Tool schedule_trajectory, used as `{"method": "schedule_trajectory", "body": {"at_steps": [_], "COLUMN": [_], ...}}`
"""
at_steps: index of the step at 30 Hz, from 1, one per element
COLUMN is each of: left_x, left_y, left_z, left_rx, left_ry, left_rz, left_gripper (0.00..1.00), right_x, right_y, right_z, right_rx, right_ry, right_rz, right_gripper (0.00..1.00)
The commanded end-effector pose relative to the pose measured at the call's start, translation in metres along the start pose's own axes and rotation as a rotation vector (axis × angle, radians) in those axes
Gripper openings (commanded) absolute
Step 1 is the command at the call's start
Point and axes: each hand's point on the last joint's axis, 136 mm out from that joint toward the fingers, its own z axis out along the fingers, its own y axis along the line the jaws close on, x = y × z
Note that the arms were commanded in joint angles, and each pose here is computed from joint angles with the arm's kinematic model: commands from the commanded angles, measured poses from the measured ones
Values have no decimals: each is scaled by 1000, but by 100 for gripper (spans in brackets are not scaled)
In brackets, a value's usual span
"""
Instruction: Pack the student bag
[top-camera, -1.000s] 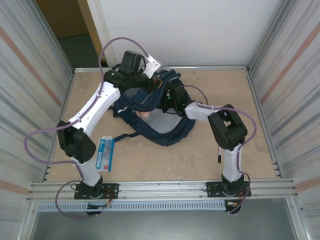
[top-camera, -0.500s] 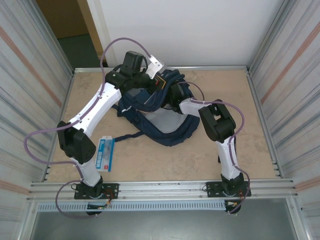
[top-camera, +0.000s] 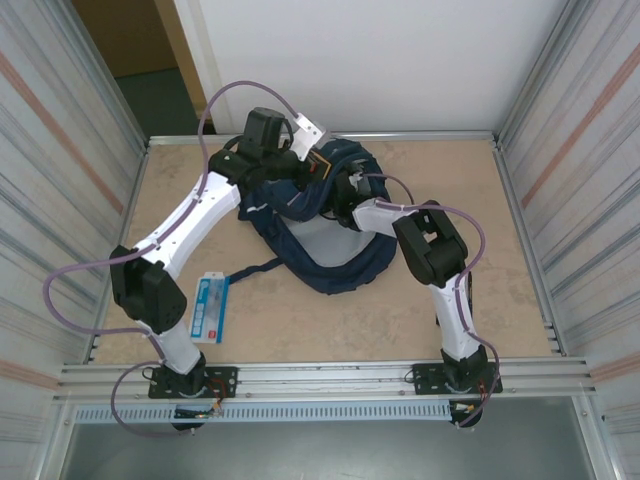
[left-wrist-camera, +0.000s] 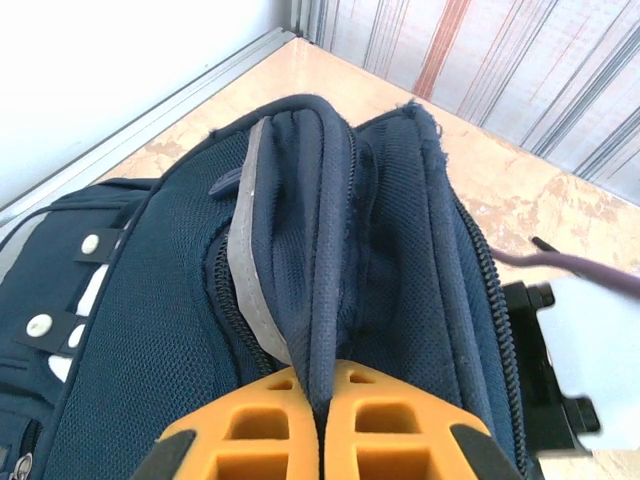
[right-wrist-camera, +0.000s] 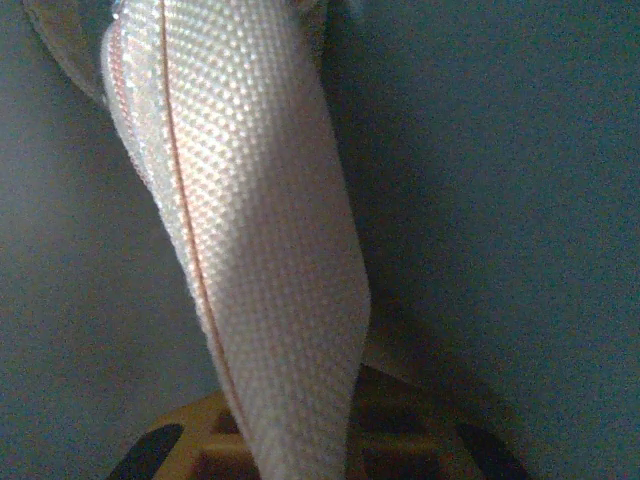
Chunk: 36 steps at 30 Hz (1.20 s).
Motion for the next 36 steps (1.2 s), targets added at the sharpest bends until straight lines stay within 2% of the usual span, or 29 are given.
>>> {"method": "schedule_trajectory", "body": {"at_steps": [1, 4, 8, 12, 14, 17, 24, 28, 31, 34, 36], "left_x": [-70, -68, -63, -48, -39, -28, -14, 3, 16, 28, 38], "left_y": [-35, -30, -13, 11, 19, 26, 36, 39, 40, 31, 22], "left_z": [-46, -43, -43, -34, -27, -16, -2, 8, 14, 19, 23], "left_rx": [57, 38, -11, -70, -81, -92, -124, -124, -122, -67, -22], "left_ry": [-239, -242, -231, -221, -191, -156, -108, -57, -48, -46, -29], "left_rz": [108, 108, 101, 90, 86, 82, 98, 83, 62, 0, -41], "left_gripper": [0, 0, 0, 0, 0, 0, 0, 0, 0, 1, 5], "right_x": [-23, -16, -6, 0, 2, 4, 8, 8, 7, -6, -22], "right_y": [5, 9, -3, -20, -24, -21, -20, -36, -46, -65, -72], "right_z": [-4, -2, -10, -28, -37, -46, -85, -119, -148, -180, -201], "right_rx": [-1, -18, 58, 108, 125, 135, 118, 97, 101, 163, 185], "right_ry": [-157, -109, -30, 59, 88, 156, 280, 332, 373, 365, 327], "right_rz": [116, 136, 115, 104, 68, -9, -56, -84, -186, -304, -349], "right_gripper": [5, 29, 42, 49, 58, 60, 60, 59, 59, 59, 59]}}
